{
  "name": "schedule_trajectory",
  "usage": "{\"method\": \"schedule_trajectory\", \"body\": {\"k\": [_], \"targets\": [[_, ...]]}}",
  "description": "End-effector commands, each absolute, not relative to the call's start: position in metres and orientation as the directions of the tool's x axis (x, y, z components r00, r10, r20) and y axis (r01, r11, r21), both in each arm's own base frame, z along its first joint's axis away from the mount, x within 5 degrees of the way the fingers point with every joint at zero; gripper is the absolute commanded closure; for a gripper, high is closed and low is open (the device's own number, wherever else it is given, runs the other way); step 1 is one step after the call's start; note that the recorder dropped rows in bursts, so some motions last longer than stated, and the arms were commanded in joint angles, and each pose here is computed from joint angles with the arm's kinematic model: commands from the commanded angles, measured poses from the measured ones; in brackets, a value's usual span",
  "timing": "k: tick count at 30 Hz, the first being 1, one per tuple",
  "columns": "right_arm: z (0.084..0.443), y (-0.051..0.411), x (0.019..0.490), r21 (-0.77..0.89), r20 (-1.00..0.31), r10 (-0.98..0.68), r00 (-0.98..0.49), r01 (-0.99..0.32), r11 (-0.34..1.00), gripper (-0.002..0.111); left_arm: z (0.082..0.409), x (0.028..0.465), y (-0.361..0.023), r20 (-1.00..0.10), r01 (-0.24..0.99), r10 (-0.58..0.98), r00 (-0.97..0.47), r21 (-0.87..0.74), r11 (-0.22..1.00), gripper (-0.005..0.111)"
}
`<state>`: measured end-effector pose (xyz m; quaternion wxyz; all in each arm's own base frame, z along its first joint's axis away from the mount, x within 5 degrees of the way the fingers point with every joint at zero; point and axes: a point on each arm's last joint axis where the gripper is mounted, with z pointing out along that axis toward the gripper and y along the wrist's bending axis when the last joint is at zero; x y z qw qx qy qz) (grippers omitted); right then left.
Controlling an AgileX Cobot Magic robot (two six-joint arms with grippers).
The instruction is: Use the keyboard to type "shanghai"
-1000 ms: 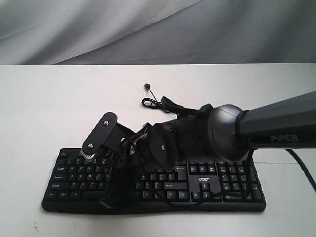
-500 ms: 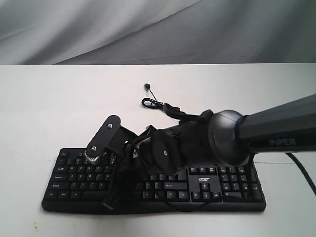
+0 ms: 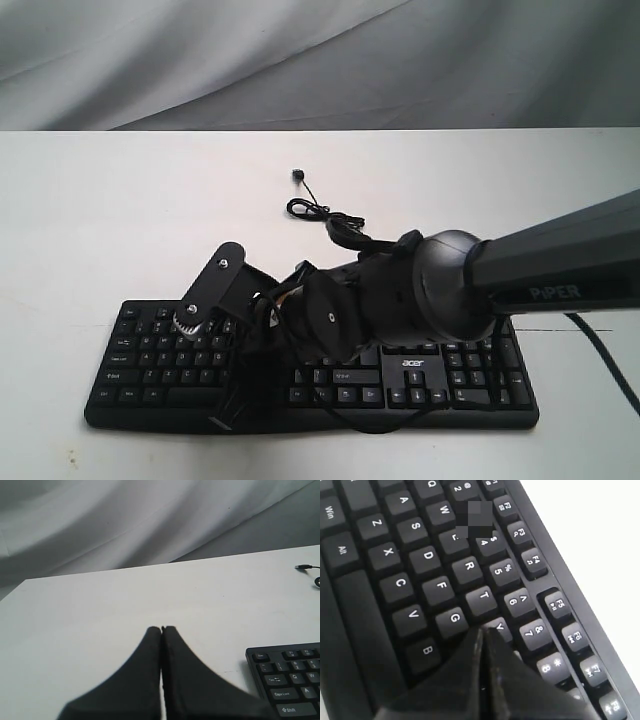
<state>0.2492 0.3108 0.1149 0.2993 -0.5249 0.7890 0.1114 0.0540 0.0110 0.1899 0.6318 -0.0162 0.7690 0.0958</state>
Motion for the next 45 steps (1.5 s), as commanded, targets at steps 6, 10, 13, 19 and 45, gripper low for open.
{"method": "schedule_trajectory", "body": {"k": [6, 10, 13, 19, 45], "targets": [[0.135, 0.311, 0.250, -0.171, -0.622, -0.750, -0.223, -0.897, 0.408, 0.108, 0.189, 0.054, 0.010, -0.977, -0.139, 0.093, -0.190, 0.121, 0.983, 0.107], [0.137, 0.311, 0.250, -0.175, -0.627, -0.748, -0.219, -0.896, 0.408, 0.108, 0.189, 0.054, 0.010, -0.977, -0.139, 0.093, -0.190, 0.121, 0.983, 0.107], [0.137, 0.312, 0.250, -0.175, -0.628, -0.747, -0.218, -0.896, 0.409, 0.108, 0.189, 0.054, 0.010, -0.977, -0.139, 0.093, -0.190, 0.121, 0.983, 0.107], [0.143, 0.324, 0.250, -0.196, -0.657, -0.732, -0.181, -0.897, 0.397, 0.108, 0.189, 0.054, 0.010, -0.977, -0.139, 0.093, -0.190, 0.121, 0.983, 0.107], [0.123, 0.399, 0.250, -0.154, -0.660, -0.741, -0.125, -0.943, 0.296, 0.108, 0.189, 0.054, 0.010, -0.977, -0.139, 0.093, -0.190, 0.121, 0.983, 0.107]]}}
